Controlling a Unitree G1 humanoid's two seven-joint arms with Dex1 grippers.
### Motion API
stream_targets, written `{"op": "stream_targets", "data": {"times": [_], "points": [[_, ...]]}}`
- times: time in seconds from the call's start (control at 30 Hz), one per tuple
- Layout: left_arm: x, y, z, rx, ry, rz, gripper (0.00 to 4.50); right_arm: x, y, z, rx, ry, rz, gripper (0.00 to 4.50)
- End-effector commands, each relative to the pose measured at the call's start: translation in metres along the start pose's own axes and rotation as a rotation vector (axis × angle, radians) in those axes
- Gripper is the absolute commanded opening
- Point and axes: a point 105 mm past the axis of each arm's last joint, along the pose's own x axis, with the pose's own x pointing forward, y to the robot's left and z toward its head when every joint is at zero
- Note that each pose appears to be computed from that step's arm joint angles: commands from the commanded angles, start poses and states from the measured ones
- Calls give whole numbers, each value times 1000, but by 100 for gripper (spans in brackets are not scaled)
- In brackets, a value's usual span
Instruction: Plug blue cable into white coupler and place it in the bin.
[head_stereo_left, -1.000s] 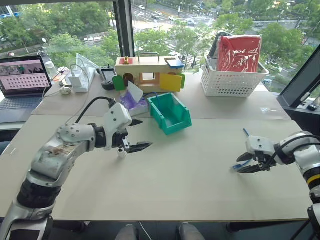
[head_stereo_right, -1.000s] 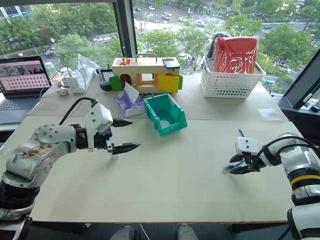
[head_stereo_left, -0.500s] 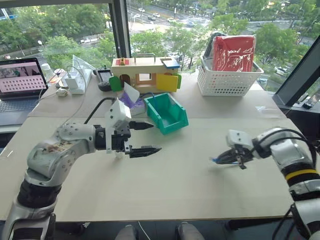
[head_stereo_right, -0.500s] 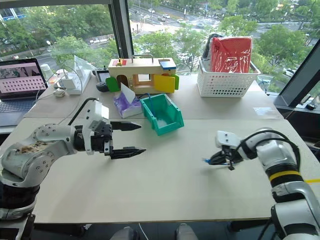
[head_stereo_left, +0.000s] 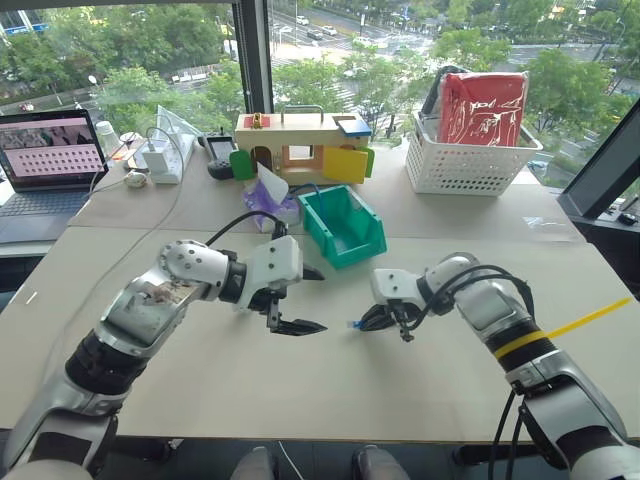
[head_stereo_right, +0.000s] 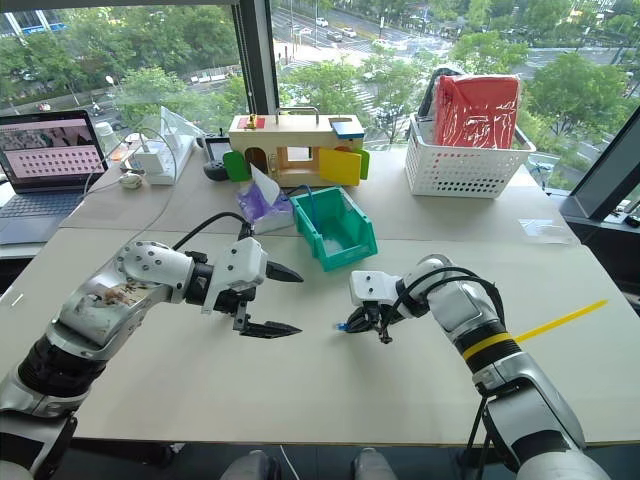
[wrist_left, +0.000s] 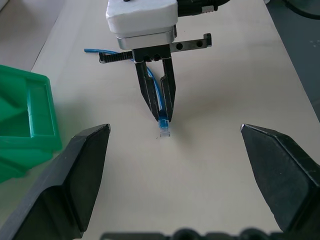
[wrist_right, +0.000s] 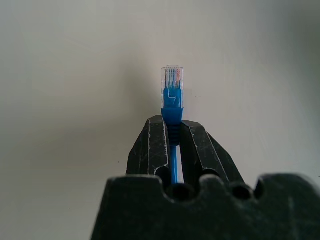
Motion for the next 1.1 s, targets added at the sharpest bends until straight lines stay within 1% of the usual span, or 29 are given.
{"op": "stream_targets", "data": {"times": [0.03, 0.2, 0.27, 0.37, 0.43, 0.47, 0.53, 0.57, 0.63, 0.67, 0.77, 0.87, 0.97, 1.1], "points": [[12, -7, 3, 25, -1, -35, 450, -11, -2, 16, 61, -102, -24, 190], [28, -9, -5, 45, 23, -56, 450, -34, -4, 22, 116, -162, -93, 362], [33, -8, -13, 61, 49, -59, 450, -42, -1, 19, 129, -167, -134, 428], [40, -2, -26, 67, 94, -34, 450, -58, 3, 11, 166, -144, -199, 428], [48, 0, -33, 25, 96, -11, 450, -67, 4, 7, 193, -140, -244, 428], [55, -1, -34, -33, 53, -9, 450, -74, 3, 7, 200, -148, -290, 428], [66, -9, -42, -91, 40, -26, 450, -94, 0, 5, 221, -166, -398, 428], [70, -10, -42, -131, 14, -25, 450, -104, 4, 1, 243, -159, -432, 428], [75, -9, -45, -149, 8, -21, 450, -115, 14, -4, 277, -140, -463, 428], [76, -9, -46, -150, 10, -21, 450, -117, 16, -5, 286, -135, -469, 428], [79, -15, -59, -111, 76, -75, 450, -110, 31, -7, 297, -114, -439, 428], [80, -10, -70, -102, 122, -62, 450, -109, 42, -7, 334, -126, -426, 428], [81, -4, -73, -125, 112, -42, 450, -111, 51, -6, 371, -134, -424, 428], [89, -7, -75, -202, 61, -52, 450, -113, 58, -7, 392, -134, -451, 428]]}}
